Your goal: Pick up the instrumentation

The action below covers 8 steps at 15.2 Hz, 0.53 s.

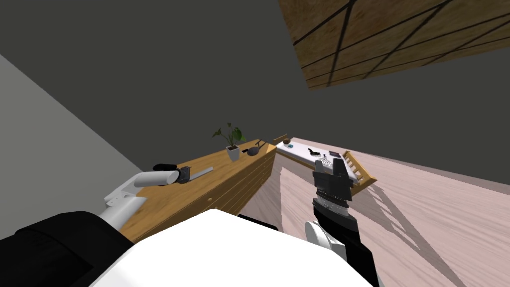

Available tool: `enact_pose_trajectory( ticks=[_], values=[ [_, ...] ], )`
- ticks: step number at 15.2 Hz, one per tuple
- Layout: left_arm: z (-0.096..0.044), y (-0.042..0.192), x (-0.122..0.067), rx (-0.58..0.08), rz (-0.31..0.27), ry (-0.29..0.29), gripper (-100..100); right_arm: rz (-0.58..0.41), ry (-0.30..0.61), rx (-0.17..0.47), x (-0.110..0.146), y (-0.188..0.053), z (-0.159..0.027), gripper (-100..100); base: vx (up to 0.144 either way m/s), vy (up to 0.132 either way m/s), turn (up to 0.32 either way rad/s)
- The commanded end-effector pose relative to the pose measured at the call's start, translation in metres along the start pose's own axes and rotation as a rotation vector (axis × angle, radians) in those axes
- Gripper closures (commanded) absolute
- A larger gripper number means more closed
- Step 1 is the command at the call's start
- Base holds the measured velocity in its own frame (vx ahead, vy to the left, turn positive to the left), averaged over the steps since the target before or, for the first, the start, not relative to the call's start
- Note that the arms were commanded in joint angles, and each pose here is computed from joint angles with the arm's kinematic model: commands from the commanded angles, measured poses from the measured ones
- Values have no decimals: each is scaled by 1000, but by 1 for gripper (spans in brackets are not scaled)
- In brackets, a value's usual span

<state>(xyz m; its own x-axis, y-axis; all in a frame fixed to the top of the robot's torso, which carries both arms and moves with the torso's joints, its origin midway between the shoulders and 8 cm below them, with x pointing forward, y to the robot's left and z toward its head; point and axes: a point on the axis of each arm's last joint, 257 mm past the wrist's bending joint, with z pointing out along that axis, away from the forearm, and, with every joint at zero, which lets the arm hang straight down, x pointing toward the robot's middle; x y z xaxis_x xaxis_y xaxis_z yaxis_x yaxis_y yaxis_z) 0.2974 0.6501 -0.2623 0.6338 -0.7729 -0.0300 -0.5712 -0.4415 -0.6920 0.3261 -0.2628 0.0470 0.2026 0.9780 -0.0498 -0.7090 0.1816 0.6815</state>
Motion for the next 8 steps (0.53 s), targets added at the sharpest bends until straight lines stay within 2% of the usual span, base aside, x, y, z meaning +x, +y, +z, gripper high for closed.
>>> enact_pose_trajectory(
  ticks=[1, 2, 4, 5, 6, 8],
  values=[
    [-1, 3, -15, -45, -38, -19, -100, 0, 0, 0, 0, 0, 0, 0, 6, 4, -184],
    [-1, 7, -16, -60, -38, -24, -100, 0, 0, 0, 0, 0, 0, 0, 7, 8, -191],
    [-2, 14, -18, -88, -38, -31, -100, 0, 0, 0, 0, 0, 0, 0, 5, 9, -22],
    [-3, 14, -28, -113, -71, -42, -100, 0, 0, 0, 0, 0, 0, 0, 7, 3, -171],
    [-4, 18, -30, -130, -71, -46, -100, 0, 0, 0, 0, 0, 0, 0, 9, 9, -220],
    [-4, 23, -31, -150, -71, -52, -100, 0, 0, 0, 0, 0, 0, 0, 6, 10, -17]
  ],
)
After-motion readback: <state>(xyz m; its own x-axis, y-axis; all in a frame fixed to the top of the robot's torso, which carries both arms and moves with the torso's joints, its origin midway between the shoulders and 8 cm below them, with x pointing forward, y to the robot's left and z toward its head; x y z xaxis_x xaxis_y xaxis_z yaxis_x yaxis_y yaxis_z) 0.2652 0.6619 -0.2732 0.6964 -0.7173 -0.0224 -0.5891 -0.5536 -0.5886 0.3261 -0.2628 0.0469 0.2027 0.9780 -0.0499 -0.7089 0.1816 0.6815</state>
